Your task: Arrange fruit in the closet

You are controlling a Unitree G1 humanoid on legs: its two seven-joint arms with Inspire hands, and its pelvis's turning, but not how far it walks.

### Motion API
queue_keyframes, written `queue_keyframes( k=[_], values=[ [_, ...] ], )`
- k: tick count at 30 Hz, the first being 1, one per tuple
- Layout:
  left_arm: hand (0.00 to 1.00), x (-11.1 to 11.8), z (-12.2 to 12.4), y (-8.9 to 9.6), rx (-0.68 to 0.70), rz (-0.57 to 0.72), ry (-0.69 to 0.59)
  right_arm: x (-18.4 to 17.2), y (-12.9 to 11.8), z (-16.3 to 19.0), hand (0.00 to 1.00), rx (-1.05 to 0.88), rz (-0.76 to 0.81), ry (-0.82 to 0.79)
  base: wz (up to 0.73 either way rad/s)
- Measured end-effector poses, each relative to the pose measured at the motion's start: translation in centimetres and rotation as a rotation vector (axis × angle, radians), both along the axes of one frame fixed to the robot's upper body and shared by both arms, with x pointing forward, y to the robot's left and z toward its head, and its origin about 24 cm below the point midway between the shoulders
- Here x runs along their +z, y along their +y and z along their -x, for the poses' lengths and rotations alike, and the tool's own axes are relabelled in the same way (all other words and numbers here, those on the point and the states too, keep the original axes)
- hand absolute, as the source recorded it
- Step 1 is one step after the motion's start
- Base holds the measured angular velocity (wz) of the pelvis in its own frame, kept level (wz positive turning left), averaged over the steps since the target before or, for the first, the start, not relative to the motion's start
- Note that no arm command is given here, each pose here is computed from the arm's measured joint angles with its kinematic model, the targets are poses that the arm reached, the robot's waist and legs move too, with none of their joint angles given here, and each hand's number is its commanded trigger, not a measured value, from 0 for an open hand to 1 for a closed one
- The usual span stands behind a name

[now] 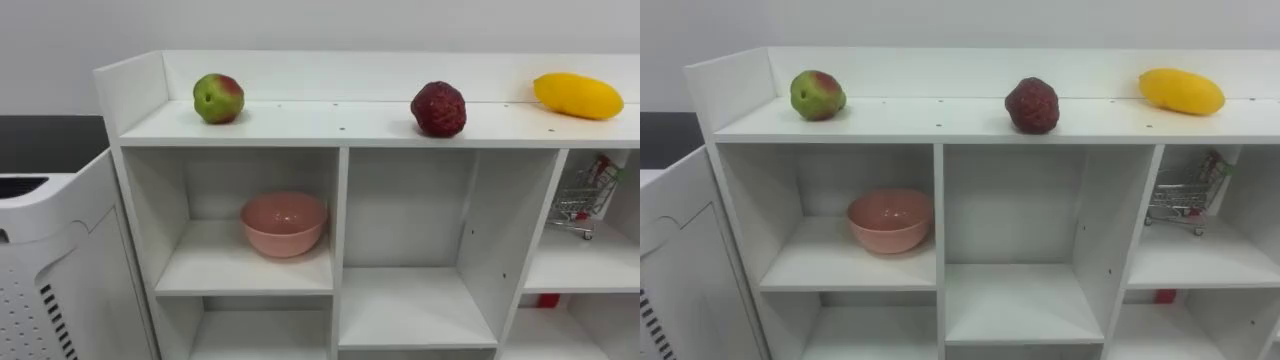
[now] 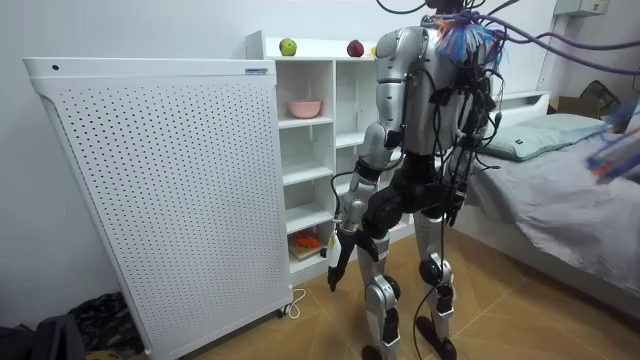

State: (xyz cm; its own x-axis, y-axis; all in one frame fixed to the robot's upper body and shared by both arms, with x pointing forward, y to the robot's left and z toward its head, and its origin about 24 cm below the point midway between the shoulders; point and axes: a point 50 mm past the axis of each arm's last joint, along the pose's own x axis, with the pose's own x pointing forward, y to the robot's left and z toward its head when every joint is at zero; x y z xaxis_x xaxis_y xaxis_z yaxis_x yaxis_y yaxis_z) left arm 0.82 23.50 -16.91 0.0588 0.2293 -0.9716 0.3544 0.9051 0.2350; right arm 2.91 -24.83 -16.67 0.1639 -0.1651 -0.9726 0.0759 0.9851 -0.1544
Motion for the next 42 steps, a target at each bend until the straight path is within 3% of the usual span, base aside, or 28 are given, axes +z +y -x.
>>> queue_keyframes(
  k=[5, 14, 17, 20, 22, 25, 30, 35, 42],
  values=[
    [0.0, 0.0, -0.1, 0.0, -0.001, -0.001, 0.0, 0.0, 0.0, 0.0, 0.0, -0.011, 0.023, -0.001, -0.02],
    [0.0, 0.1, -1.2, 0.1, -0.011, -0.014, -0.067, 0.2, -0.2, -1.0, 0.0, -0.193, 0.052, -0.077, -0.04],
    [0.0, 0.3, -2.1, 0.4, -0.007, -0.03, -0.123, 1.5, -1.3, -4.6, 0.0, -0.228, 0.126, -0.243, -0.02],
    [0.0, 0.5, -2.8, 0.7, 0.006, -0.037, -0.17, 4.9, -2.1, -10.1, 0.0, -0.215, 0.192, -0.524, -0.09],
    [0.0, 0.6, -3.5, 0.7, 0.017, -0.041, -0.203, 9.2, -2.2, -14.3, 0.0, -0.147, 0.277, -0.778, -0.05],
    [0.0, 0.7, -4.0, 0.7, 0.027, -0.033, -0.24, 13.8, -1.5, -17.2, 0.0, -0.102, 0.349, -1.035, 0.0],
    [0.0, 0.7, -4.0, 0.6, 0.019, -0.035, -0.249, 18.0, -0.1, -19.0, 0.0, -0.014, 0.407, -1.242, -0.03],
    [0.0, 0.7, -4.1, 0.6, 0.016, -0.041, -0.261, 20.7, 0.3, -19.8, 0.0, -0.037, 0.451, -1.372, -0.06],
    [0.0, 0.7, -4.5, 0.3, -0.013, -0.021, -0.287, 27.1, 1.2, -21.4, 0.0, -0.028, 0.483, -1.665, 0.01]
  ],
)
